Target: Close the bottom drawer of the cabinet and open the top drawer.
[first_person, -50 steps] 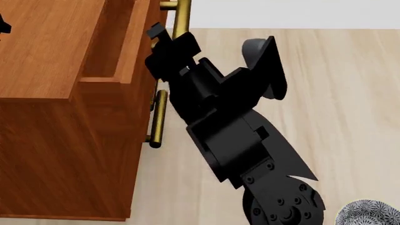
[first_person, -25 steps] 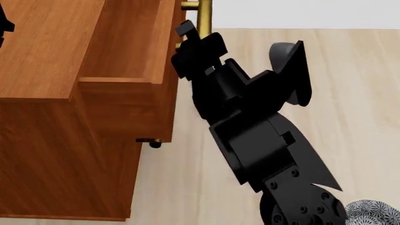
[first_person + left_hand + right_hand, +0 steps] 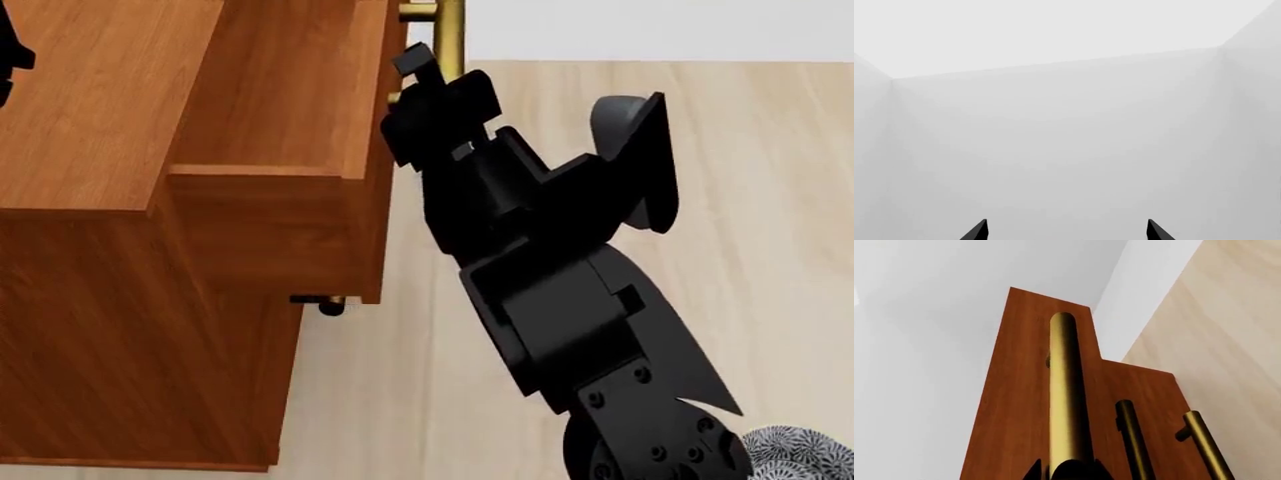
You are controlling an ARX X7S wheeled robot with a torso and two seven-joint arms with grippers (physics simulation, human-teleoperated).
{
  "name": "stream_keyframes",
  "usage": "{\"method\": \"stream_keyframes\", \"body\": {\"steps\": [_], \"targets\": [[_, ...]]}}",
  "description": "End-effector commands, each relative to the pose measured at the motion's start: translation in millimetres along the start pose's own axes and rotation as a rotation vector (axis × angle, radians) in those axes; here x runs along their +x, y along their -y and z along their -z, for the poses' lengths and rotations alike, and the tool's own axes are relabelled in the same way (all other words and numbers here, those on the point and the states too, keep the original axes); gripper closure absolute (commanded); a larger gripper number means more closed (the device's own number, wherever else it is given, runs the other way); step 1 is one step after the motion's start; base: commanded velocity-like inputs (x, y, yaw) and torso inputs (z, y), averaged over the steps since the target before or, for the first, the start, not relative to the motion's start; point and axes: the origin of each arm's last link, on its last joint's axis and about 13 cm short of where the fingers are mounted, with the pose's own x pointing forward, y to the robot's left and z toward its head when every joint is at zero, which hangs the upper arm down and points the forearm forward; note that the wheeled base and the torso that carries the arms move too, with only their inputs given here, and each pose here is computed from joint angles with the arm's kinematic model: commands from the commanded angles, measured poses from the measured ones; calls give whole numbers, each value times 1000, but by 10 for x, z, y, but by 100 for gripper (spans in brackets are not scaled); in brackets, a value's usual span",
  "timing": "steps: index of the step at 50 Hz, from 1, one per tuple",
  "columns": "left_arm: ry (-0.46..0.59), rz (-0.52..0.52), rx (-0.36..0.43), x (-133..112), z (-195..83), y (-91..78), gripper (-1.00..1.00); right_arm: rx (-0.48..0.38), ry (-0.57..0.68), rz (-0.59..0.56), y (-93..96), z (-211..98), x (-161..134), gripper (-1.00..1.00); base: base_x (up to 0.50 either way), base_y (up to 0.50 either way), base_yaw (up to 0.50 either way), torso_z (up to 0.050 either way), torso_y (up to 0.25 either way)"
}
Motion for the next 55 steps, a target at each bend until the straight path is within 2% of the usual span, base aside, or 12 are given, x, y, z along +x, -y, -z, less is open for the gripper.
{"method": "stream_keyframes", "body": {"steps": [1, 5, 6, 30, 55], "targets": [[-1, 0, -1, -5, 10, 0, -100, -29, 55, -152, -172, -100, -31, 100, 12, 0, 0, 10, 0], [1, -3, 0, -4, 11, -7, -100, -30, 57, -152, -173, -103, -28, 100, 0, 1, 0, 0, 3], [1, -4, -2, -4, 10, -8, -100, -37, 55, -148, -170, -101, -27, -100, 13, 0, 0, 0, 0], [2, -1, -2, 5, 8, 0, -100, -32, 61, -146, -177, -105, -28, -100, 0, 0, 0, 0, 1], [3, 4, 4, 0, -2, 9, -100, 5, 79, -85, 31, -109, 22, -100, 0, 0, 0, 0, 1]]}}
